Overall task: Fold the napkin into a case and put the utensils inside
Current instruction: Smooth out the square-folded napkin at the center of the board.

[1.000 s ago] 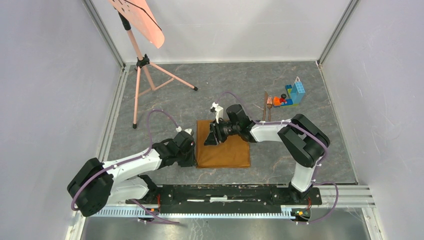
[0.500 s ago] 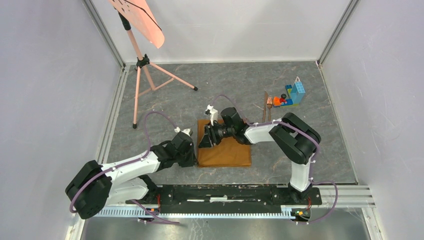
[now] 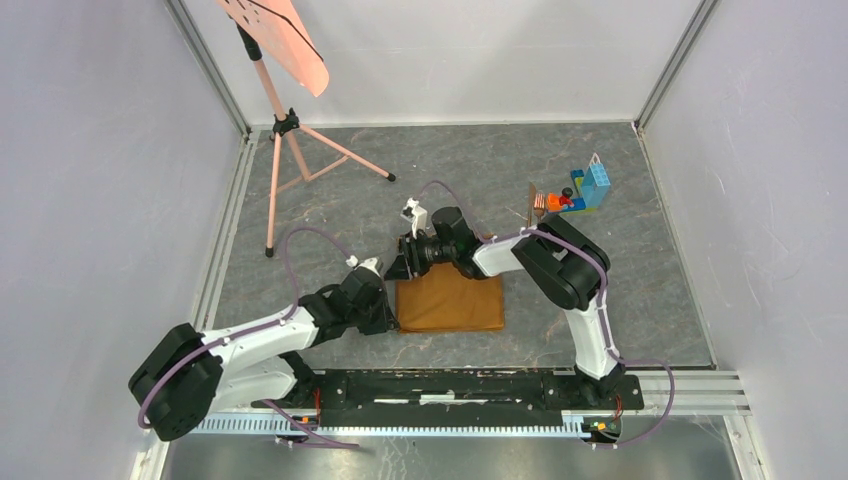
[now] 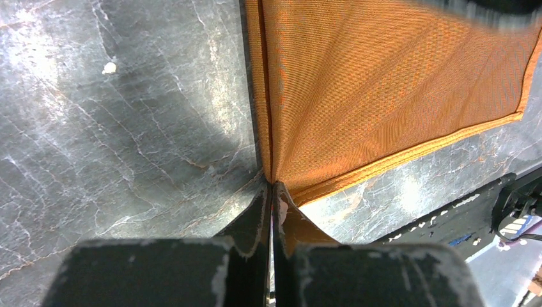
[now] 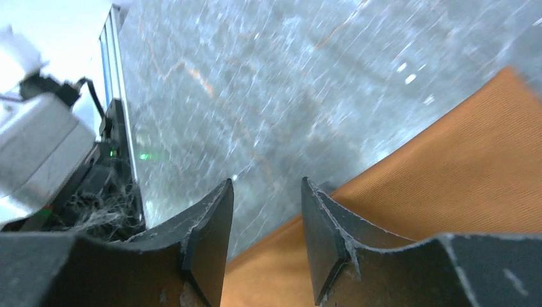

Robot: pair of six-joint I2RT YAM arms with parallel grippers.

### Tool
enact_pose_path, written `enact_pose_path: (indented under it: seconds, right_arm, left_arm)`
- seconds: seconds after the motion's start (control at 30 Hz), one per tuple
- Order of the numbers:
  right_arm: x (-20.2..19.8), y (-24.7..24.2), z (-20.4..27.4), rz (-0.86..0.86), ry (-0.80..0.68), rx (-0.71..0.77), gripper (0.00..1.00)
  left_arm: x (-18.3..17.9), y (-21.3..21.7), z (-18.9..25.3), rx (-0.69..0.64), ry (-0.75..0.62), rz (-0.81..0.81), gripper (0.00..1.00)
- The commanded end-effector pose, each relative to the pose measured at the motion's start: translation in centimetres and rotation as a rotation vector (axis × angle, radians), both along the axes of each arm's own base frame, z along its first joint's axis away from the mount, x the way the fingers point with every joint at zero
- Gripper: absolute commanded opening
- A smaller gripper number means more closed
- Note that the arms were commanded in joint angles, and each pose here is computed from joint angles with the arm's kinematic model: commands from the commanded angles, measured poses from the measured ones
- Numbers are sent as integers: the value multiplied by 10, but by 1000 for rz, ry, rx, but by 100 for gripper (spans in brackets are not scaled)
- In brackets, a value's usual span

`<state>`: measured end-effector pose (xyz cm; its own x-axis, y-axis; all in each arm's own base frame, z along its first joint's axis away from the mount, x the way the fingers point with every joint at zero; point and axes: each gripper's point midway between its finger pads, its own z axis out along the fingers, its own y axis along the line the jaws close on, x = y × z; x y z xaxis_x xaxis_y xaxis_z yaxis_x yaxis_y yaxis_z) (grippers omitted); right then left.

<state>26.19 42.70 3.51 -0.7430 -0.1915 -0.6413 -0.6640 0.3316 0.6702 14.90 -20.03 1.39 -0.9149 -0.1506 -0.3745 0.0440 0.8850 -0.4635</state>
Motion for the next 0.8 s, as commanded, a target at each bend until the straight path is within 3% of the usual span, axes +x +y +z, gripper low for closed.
enact_pose_path:
  seconds: [0.0, 0.1, 0.27, 0.37, 0.77]
  right_arm:
    - [45, 14, 13, -49, -69, 76, 50]
    - [62, 19, 16, -42, -68, 82, 50]
    - [66, 12, 50, -33, -107, 60, 55]
    - [57, -5, 69, -33, -124, 54, 57]
    - [19, -85, 65, -84, -117, -25, 59]
  left_arm:
    - [-18, 27, -28, 102, 77, 48, 2]
    - [-16, 24, -21, 93, 66, 38, 5]
    - [-6, 14, 11, 35, 1, 23, 43]
    - [1, 9, 26, 9, -38, 22, 54]
    - [-6, -2, 6, 66, 28, -94, 57]
